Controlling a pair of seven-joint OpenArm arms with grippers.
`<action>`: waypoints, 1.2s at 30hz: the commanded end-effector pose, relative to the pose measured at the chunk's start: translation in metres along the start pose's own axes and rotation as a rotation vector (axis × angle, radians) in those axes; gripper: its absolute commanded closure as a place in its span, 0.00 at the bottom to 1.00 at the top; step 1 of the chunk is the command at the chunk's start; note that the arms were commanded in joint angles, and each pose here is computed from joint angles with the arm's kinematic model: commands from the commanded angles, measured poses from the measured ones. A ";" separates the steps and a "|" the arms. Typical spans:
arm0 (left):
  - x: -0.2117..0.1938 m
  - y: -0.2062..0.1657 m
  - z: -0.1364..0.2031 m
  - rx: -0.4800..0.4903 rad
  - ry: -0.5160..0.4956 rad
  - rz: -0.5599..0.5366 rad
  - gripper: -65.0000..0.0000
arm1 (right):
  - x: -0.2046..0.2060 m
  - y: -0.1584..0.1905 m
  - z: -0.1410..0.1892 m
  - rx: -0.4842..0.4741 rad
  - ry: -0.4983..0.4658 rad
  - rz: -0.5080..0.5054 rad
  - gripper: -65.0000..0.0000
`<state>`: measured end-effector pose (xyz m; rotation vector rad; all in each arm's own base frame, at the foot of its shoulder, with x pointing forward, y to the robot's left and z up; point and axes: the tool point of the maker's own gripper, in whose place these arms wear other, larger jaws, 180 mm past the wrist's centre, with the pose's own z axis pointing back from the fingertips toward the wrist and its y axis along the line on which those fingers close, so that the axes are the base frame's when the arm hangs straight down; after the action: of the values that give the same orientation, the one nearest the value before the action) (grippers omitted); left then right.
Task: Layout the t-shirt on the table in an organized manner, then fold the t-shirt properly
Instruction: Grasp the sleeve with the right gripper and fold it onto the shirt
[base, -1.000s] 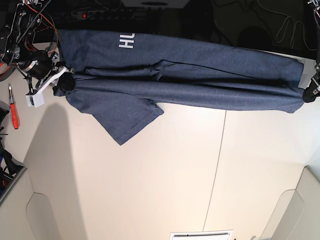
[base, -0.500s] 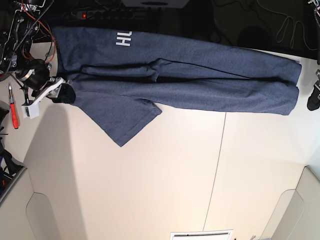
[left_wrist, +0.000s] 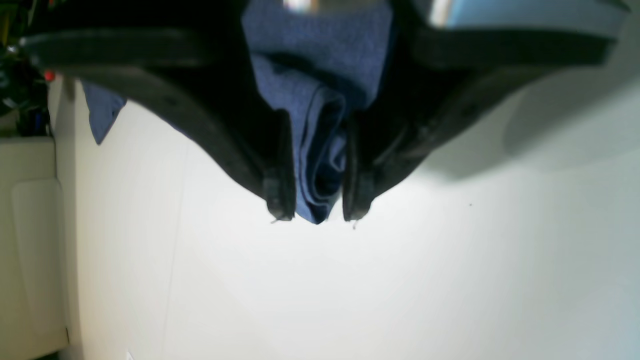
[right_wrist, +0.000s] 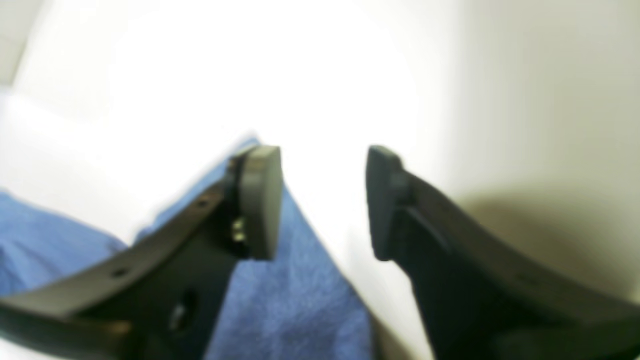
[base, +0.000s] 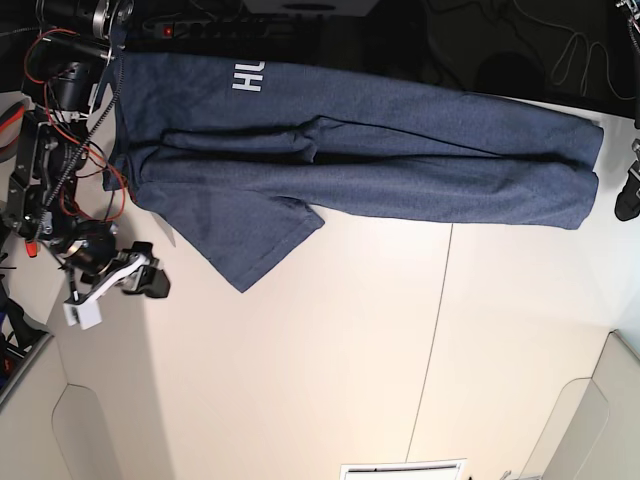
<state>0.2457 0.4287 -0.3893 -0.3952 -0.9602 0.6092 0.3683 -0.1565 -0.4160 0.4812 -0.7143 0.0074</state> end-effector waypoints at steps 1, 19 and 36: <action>0.026 -0.005 0.005 -0.018 -0.058 -0.031 0.69 | 0.014 0.004 -0.007 0.023 -0.025 0.006 0.53; 0.025 -0.005 0.005 -0.018 -0.053 -0.031 0.69 | 0.012 0.075 -0.013 0.151 0.007 0.150 1.00; 0.026 -0.006 0.005 -0.022 -0.058 -0.027 0.69 | -0.138 0.207 0.072 0.434 0.180 0.121 1.00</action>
<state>0.2461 0.4289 -0.3886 -0.3991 -0.9639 0.6148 0.1753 0.0163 -0.3814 0.8151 -0.5122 0.3213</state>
